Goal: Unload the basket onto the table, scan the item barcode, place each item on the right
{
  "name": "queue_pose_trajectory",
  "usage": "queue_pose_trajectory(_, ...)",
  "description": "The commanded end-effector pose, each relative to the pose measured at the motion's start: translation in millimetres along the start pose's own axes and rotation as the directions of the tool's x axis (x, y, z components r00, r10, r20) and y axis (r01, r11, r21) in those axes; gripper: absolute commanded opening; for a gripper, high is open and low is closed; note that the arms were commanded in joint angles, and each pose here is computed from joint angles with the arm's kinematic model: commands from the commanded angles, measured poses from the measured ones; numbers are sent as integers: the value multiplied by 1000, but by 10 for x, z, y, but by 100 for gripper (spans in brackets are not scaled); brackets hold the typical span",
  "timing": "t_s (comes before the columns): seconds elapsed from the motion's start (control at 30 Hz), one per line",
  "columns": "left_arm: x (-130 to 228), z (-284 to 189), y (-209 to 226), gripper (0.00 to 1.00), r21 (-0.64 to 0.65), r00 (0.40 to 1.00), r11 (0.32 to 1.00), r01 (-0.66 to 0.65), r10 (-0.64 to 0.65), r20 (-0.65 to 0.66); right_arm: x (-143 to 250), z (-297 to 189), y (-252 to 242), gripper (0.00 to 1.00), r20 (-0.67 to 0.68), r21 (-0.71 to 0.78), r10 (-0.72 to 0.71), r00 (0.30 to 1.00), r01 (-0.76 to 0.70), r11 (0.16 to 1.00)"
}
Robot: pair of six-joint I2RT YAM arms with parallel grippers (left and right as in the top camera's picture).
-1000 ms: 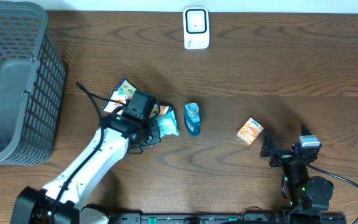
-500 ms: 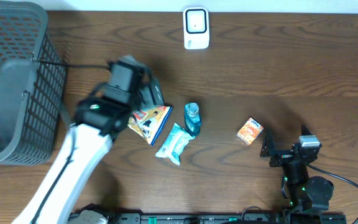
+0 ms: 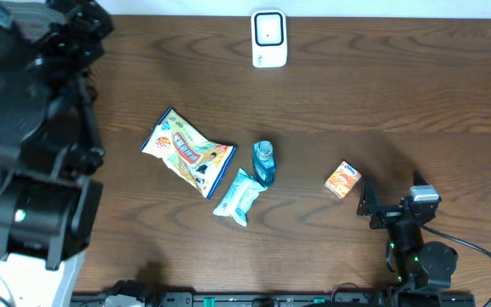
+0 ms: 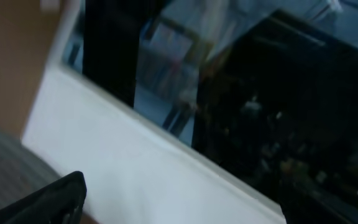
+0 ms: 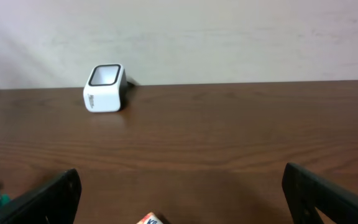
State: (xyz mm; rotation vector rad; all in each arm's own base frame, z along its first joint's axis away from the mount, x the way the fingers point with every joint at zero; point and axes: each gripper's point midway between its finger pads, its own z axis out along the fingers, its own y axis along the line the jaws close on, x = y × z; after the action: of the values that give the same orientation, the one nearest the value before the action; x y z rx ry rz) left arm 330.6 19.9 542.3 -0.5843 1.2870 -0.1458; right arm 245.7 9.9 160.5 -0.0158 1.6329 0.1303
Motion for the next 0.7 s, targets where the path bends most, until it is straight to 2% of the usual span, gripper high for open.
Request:
queue_pose_trajectory(0.0,-206,-115,48,98,-27,965,965,-259,260,37,10,0,3,99,-2,1,9,1000,-9,1000)
queue_pose_trajectory(0.13,-210,-261,142,98,-33,915,915,-402,402,-4,10,0,3,99,-2,1,9,1000,-9,1000)
queue_pose_trajectory(0.27,-142,-486,259,98,1,895,896,-443,442,-64,-58,-1,28,99,25,-13,15,1000,-14,1000)
queue_pose_trajectory(0.37,-91,-720,236,98,104,890,892,-440,449,-83,-24,-24,291,99,-22,-165,180,983,-181,970)
queue_pose_trajectory(0.43,-46,-921,173,98,208,889,880,-426,451,-86,12,-62,465,99,-92,-251,300,949,-314,916)
queue_pose_trajectory(0.5,-37,-1122,111,98,298,894,865,-404,442,-70,26,-154,718,99,-200,-364,401,894,-447,817)
queue_pose_trajectory(0.6,-79,-1457,100,98,390,909,841,-376,416,-22,62,-358,1055,99,-355,-498,410,840,-541,677)
queue_pose_trajectory(0.67,-144,-1665,161,98,410,925,842,-351,379,14,73,-475,1191,99,-405,-560,374,834,-550,620)
